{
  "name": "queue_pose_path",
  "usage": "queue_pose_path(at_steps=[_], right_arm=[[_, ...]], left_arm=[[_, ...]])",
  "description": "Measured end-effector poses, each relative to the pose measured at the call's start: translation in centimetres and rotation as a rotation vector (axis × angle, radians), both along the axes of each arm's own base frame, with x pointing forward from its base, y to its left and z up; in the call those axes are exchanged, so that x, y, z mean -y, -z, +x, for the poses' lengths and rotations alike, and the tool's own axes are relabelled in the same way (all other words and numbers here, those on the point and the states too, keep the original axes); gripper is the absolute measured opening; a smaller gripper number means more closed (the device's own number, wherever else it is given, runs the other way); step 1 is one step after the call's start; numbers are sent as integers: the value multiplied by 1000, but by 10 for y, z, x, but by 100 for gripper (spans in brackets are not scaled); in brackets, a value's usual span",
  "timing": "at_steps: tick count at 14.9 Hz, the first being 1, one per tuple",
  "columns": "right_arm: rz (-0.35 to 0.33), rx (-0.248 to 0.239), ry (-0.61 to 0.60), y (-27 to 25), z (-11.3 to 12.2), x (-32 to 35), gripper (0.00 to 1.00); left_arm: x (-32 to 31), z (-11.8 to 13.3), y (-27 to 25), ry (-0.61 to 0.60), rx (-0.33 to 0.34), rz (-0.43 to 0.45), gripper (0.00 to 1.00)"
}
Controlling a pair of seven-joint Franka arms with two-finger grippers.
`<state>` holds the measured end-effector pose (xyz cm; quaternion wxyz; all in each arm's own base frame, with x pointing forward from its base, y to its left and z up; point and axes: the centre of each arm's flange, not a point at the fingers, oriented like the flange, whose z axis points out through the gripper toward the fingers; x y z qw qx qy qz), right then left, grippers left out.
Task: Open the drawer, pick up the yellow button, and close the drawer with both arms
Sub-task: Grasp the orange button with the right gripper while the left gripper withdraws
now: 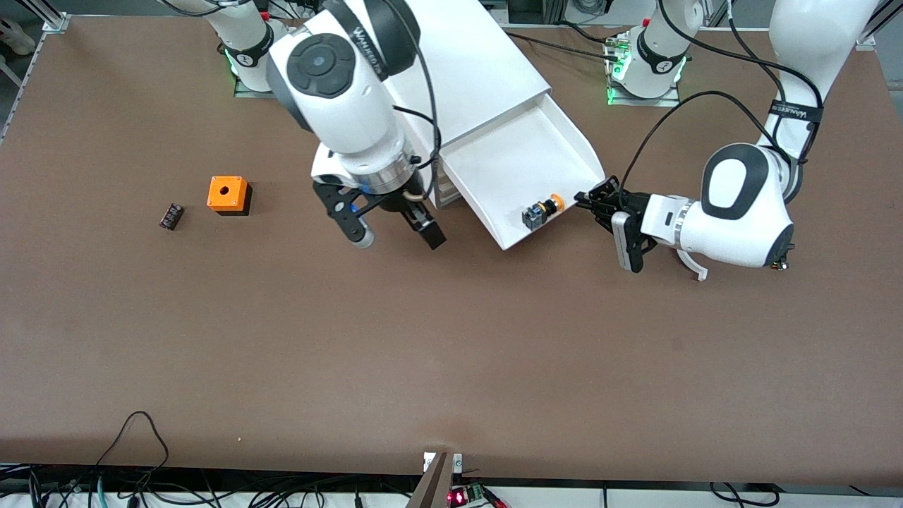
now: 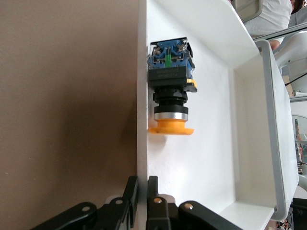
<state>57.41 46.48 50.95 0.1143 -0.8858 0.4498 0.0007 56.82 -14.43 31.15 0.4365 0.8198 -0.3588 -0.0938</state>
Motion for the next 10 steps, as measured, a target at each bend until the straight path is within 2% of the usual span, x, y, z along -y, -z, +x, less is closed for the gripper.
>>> queue_pose_path(at_steps=[3, 4, 8, 10], right_arm=[[34, 14, 46, 10, -14, -31, 100], [44, 17, 61, 13, -18, -41, 100], [92, 35, 116, 24, -28, -72, 100], [115, 41, 144, 29, -33, -84, 100]], left_arm=[[-3, 4, 2, 3, -11, -10, 14], [-3, 3, 1, 10, -20, -14, 20], [-14, 1, -9, 40, -73, -36, 56], [-21, 0, -16, 60, -105, -10, 73]])
